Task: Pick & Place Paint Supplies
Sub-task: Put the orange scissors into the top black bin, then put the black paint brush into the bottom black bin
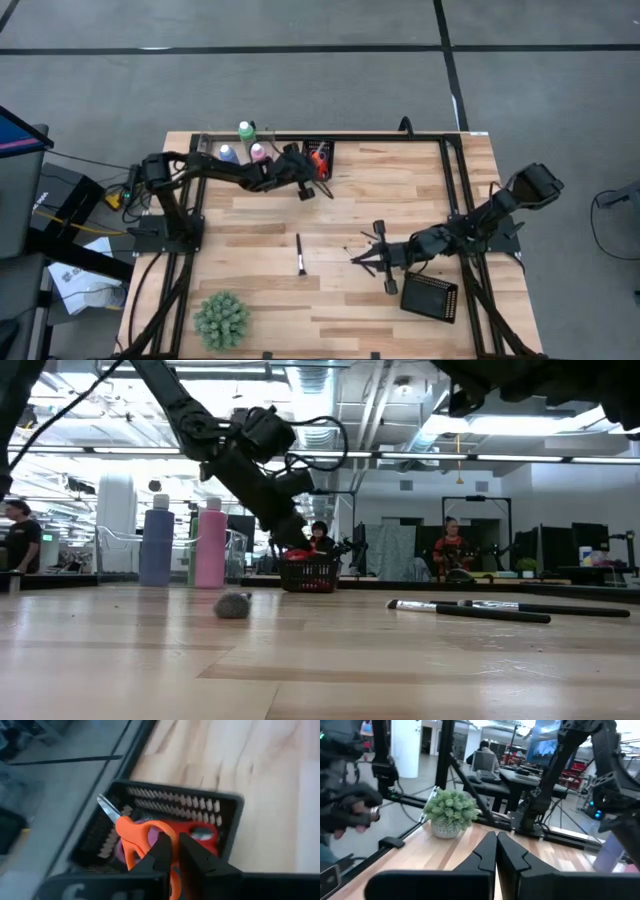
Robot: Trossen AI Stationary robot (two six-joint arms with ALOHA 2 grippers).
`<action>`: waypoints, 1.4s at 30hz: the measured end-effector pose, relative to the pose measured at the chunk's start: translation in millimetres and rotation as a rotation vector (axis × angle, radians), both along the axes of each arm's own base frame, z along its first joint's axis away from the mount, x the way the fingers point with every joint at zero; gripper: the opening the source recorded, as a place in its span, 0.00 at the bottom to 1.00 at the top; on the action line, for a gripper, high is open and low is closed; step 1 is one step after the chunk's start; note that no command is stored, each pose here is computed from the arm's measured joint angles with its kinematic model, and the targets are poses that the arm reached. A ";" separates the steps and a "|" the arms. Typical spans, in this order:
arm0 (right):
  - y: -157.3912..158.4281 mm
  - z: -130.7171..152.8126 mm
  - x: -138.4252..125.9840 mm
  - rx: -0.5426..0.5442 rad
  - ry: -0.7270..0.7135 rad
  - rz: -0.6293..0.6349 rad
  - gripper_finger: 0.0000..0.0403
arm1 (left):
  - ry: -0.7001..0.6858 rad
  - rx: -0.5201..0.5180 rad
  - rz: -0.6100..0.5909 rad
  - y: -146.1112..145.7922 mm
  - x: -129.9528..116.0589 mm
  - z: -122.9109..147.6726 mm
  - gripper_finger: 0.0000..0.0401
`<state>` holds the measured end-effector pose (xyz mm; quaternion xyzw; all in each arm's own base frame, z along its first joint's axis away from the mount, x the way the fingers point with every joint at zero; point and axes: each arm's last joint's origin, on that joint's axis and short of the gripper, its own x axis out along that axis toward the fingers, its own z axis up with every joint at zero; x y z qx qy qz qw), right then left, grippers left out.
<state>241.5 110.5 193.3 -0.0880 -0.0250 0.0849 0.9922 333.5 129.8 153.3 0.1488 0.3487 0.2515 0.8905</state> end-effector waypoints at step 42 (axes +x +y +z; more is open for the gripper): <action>-1.3 0.0 -10.8 0.039 -0.116 0.155 0.00 | -0.626 -0.373 -0.618 -118.8 -159.3 72.7 0.40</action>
